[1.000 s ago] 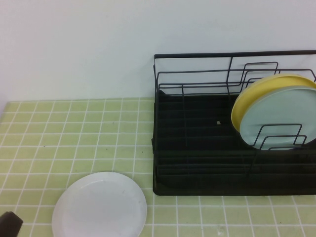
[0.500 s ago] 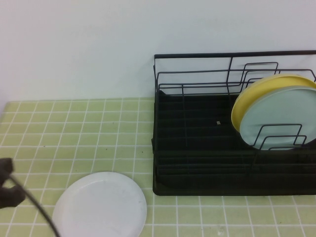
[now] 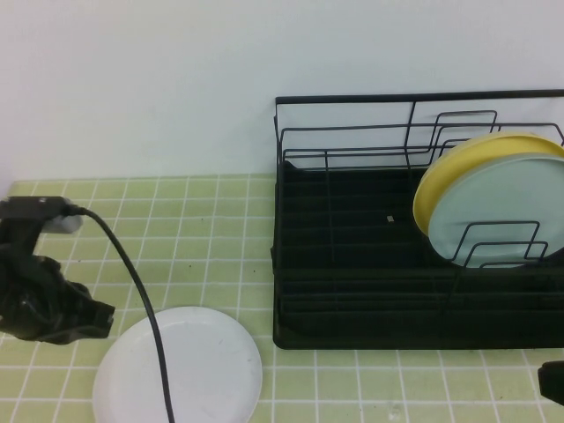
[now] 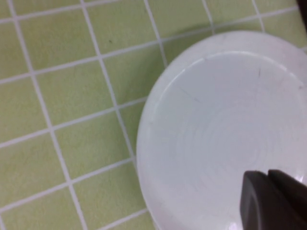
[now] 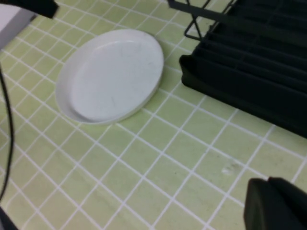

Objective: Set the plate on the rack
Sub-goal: 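Move the gripper to the white plate on the table, then grip the edge of the plate on the counter and lift it up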

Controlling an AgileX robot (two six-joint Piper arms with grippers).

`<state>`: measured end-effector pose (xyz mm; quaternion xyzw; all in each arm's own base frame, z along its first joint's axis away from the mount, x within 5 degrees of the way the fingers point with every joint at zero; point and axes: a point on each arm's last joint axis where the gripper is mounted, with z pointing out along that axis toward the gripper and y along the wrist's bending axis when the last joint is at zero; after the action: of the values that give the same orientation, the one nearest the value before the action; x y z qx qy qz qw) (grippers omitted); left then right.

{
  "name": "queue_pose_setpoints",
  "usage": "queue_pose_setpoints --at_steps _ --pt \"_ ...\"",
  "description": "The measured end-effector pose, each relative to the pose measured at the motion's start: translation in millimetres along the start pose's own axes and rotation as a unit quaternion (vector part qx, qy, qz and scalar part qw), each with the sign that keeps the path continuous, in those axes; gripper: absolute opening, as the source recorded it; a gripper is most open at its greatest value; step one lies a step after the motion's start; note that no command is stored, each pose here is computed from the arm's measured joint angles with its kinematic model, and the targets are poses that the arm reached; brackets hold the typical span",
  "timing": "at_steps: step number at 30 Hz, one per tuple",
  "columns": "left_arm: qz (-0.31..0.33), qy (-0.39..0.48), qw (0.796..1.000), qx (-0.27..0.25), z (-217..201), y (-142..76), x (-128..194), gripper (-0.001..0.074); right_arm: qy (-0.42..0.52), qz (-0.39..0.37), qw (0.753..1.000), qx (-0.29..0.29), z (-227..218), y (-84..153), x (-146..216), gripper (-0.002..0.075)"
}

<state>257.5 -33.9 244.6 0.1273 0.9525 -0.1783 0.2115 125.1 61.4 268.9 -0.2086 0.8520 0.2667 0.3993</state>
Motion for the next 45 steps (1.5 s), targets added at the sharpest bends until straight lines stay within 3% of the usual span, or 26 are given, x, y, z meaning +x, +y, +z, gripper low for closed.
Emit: queue_pose_setpoints --at_steps 6,8,13,15,32,39,45 --pt "-0.006 0.036 0.999 -0.016 26.1 16.9 -5.8 0.0007 0.014 -0.001 0.999 -0.029 0.2 4.9 2.4 -0.0003" --pt "-0.005 0.046 0.999 -0.025 32.4 21.9 -6.4 0.0048 0.021 -0.001 0.999 -0.039 0.0 6.8 3.7 -0.0003" --pt "-0.012 0.074 0.997 -0.029 48.8 30.4 -3.2 0.0235 0.041 -0.001 0.997 -0.065 -0.7 11.5 7.3 -0.0003" --pt "-0.035 0.074 0.996 -0.038 55.2 34.5 -3.3 0.0253 0.045 -0.001 0.996 -0.072 -1.0 12.7 8.0 -0.0003" --pt "-0.085 0.079 0.992 -0.044 90.3 50.2 -1.2 0.0229 0.068 0.002 0.992 -0.107 -2.6 19.0 12.1 -0.0003" --pt "-0.086 0.083 0.992 -0.042 93.0 51.0 -0.2 0.0149 0.067 0.002 0.992 -0.107 -2.6 19.1 11.9 -0.0003" --pt "-0.084 0.086 0.992 -0.039 92.4 50.2 0.3 0.0001 0.067 0.002 0.992 -0.107 -2.6 19.1 11.9 -0.0003"
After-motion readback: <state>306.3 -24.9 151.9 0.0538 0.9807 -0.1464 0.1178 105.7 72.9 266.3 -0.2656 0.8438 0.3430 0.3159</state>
